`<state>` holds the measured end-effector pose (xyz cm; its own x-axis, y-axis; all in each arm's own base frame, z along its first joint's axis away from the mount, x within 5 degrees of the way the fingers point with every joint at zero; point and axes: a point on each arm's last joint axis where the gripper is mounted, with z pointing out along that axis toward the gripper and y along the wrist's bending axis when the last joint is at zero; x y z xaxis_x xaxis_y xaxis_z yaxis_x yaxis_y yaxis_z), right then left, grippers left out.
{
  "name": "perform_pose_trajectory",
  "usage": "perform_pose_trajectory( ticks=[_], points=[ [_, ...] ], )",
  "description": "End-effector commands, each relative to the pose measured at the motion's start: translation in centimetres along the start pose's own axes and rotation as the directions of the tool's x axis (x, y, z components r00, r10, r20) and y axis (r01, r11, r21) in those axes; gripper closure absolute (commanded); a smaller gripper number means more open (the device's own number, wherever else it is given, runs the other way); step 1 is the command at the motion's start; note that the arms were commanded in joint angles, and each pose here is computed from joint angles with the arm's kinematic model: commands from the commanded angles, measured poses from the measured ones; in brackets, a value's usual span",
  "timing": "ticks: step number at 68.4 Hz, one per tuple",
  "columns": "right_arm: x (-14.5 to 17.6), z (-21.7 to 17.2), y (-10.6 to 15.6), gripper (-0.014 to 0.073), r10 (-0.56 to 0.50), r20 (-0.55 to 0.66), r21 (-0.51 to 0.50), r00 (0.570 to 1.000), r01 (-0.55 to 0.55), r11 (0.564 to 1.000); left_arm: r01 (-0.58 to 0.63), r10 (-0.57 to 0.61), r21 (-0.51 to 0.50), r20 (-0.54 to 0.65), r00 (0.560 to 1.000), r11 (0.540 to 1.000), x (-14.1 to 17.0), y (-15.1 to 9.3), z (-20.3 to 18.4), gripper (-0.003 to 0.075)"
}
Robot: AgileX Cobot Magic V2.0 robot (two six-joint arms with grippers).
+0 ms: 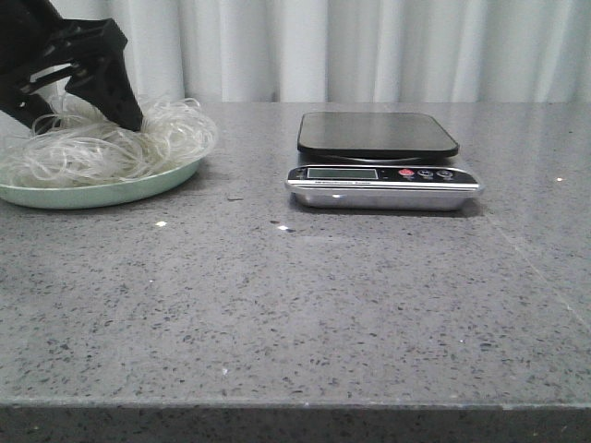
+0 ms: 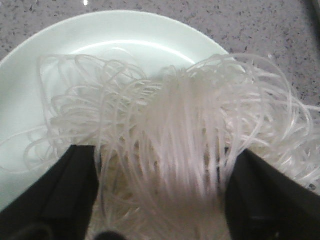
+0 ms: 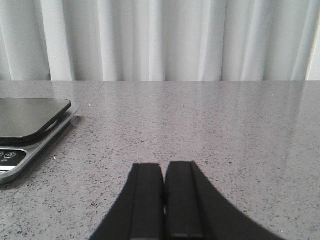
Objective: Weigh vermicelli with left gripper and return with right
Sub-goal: 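Lower the left gripper onto the vermicelli pile and close on it, then lift the vermicelli with the left gripper and carry it over the scale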
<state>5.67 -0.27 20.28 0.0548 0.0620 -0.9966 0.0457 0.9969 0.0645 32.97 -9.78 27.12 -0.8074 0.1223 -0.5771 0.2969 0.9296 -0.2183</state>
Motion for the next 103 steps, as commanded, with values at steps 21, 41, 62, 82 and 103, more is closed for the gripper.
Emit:
perform_pose_trajectory(
  ticks=[21,41,62,82,103],
  points=[
    [-1.0,-0.2,0.0,0.0444,-0.010,0.095,0.007,0.995,0.009,1.000,-0.009,0.007,0.020,0.091,0.996,1.000,-1.6,-0.9,-2.0,0.0582],
    [-1.0,-0.2,0.0,0.0444,-0.010,0.095,0.007,0.995,0.009,1.000,-0.085,0.071,0.068,0.187,0.980,0.994,-6.0,-3.1,-7.5,0.0582],
    [-1.0,-0.2,0.0,0.0444,-0.010,0.095,0.007,0.995,0.009,1.000,-0.277,0.177,0.140,0.489,0.854,0.951,-10.7,-10.4,-14.4,0.0582],
    [-1.0,-0.2,0.0,0.0444,-0.010,0.094,0.007,0.996,0.009,1.000,-0.401,0.233,0.188,0.569,0.789,0.897,-11.1,-17.4,-10.3,0.0582],
    [-1.0,-0.2,0.0,0.0444,-0.010,0.093,0.007,0.996,0.009,1.000,-0.396,0.261,0.209,0.475,0.840,0.894,-10.4,-19.2,-1.8,0.0582]
  ],
)
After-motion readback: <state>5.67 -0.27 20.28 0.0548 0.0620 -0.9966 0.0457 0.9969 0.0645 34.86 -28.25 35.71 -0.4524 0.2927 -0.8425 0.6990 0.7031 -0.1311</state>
